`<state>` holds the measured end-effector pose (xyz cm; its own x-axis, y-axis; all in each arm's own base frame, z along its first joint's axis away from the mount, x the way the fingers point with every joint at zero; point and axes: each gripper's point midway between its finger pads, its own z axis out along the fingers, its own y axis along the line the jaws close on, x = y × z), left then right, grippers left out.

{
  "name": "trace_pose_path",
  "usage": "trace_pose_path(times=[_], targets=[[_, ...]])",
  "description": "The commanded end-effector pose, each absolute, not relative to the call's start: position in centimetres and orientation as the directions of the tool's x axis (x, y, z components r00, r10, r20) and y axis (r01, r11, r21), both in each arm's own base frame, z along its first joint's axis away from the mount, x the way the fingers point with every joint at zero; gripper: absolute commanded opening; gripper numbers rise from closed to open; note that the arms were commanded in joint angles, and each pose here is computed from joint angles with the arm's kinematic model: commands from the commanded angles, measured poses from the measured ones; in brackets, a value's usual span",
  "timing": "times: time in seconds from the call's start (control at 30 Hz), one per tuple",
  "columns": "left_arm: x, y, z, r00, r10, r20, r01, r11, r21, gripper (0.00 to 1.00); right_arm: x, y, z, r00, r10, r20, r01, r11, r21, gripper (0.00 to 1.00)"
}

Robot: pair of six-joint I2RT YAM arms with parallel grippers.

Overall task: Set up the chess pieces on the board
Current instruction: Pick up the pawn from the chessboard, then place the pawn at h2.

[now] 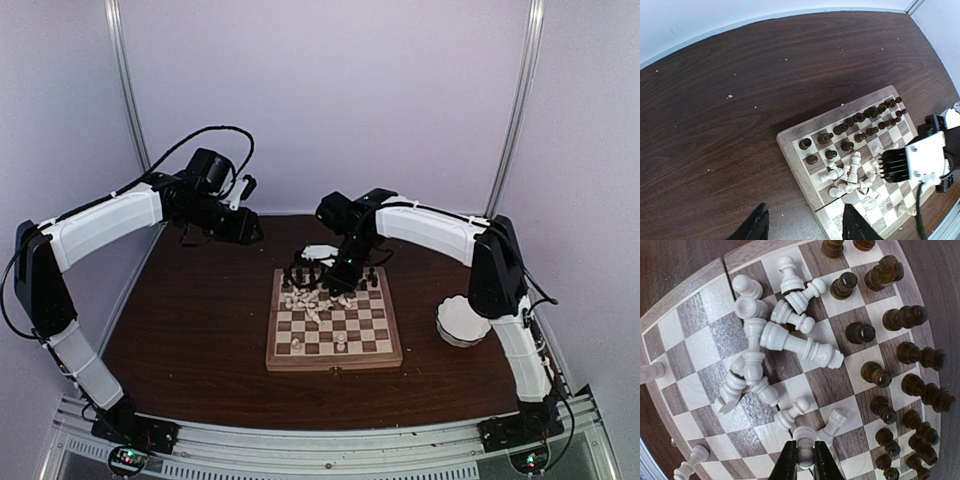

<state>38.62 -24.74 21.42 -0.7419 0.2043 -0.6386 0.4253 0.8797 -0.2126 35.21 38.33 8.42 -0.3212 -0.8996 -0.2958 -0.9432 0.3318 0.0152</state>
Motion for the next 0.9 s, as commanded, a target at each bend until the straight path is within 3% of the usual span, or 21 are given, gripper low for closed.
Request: trace_pose_path(times=[0.0,0.47,0.87], targets=[[39.4,-24.9,21.8,-0.729,0.181,-0.660,0.423,0.877,-0.227,0.51,33.6,38.3,13.8,-0.301,-0.874,-0.382,-0.946,0.323,0.007,0.07],[39.3,-25.1,21.4,-0.741,0.178,-0.648,0.422,0.873,-0.243,0.51,28.3,30.7,10.2,-0.273,-0.925,-0.266,-0.954,0.296,-0.050,0.08],[39.3,-25.2,21.1,-0.744,0.181,-0.643,0.421,0.874,-0.242,0.51,27.9,28.8,7.6,-0.269,-0.941,-0.207,-0.953,0.291,-0.088,0.09]])
